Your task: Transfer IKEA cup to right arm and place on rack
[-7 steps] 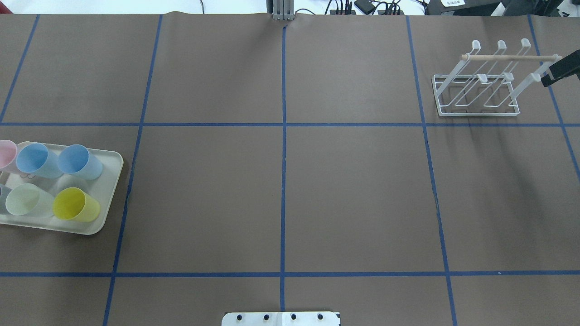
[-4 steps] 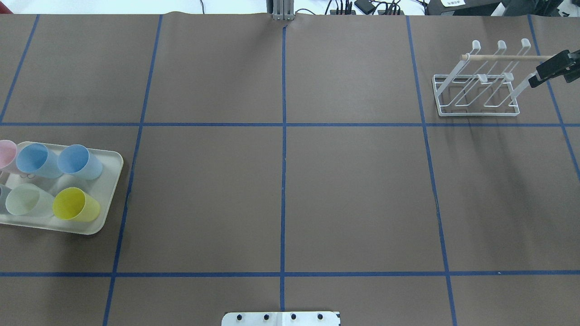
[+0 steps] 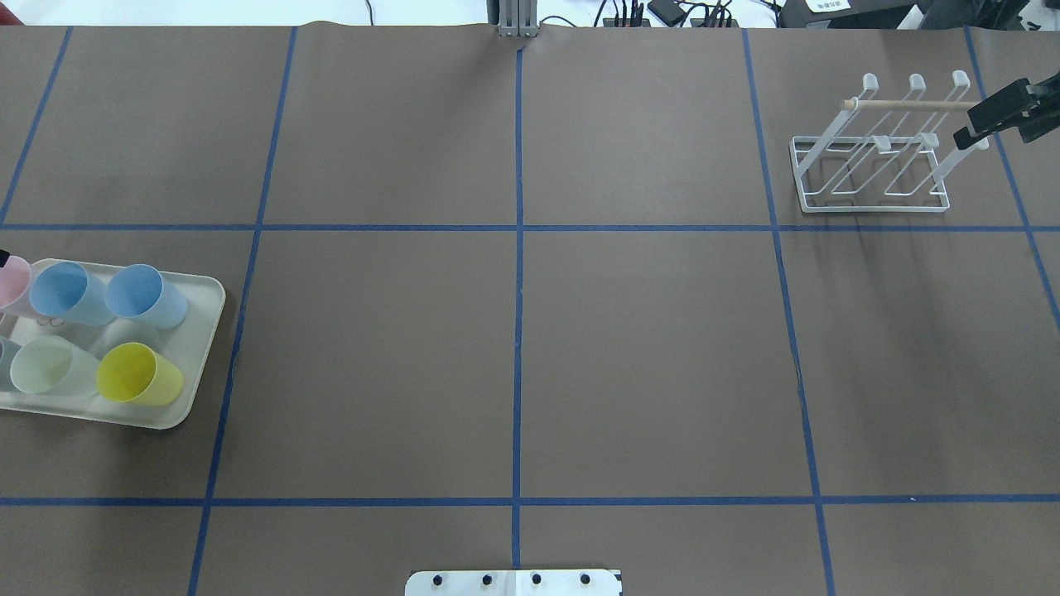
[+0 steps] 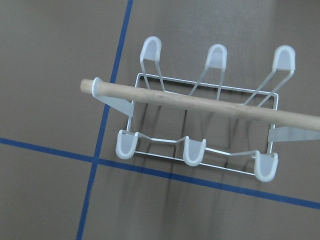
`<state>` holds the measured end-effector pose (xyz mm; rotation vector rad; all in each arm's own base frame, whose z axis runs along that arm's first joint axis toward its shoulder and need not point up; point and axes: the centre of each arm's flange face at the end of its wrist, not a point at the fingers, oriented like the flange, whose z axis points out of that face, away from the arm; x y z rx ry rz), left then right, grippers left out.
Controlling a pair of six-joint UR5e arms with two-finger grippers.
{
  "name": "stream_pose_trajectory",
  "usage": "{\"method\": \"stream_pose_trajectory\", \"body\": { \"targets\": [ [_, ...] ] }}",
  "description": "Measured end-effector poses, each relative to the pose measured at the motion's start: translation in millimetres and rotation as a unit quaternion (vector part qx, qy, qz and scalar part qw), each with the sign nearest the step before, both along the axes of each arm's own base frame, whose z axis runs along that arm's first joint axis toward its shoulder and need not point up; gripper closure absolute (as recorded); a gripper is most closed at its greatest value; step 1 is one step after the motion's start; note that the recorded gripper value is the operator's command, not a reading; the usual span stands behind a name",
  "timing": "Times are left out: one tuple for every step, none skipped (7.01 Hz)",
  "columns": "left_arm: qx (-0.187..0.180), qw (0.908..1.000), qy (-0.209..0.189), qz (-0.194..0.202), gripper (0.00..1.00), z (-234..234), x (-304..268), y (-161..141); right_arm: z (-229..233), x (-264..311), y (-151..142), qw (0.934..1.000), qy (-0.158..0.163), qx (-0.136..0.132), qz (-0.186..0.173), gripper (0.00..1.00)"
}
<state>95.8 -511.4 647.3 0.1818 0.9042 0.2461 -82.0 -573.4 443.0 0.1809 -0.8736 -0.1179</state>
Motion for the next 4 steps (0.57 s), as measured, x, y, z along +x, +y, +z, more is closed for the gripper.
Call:
{"method": "stream_pose_trajectory", "body": {
  "targets": [
    [0.000,1.0000,0.000,0.005,0.37,1,4,1,-3,0,-1,1.0000,-0.001,0.002,0.000,0.00],
    [0.000,1.0000,-0.001,0.009,0.37,1,8,2,-9,-1,-3,1.0000,-0.004,0.006,-0.001,0.00],
    [-0.002,0.9999,-0.001,0.012,0.37,3,10,4,-17,-2,-6,0.9999,-0.007,0.011,-0.001,0.00],
    [-0.003,0.9999,-0.002,0.015,0.36,6,10,9,-29,-5,-9,0.9998,-0.011,0.017,0.000,0.00]
  ]
}}
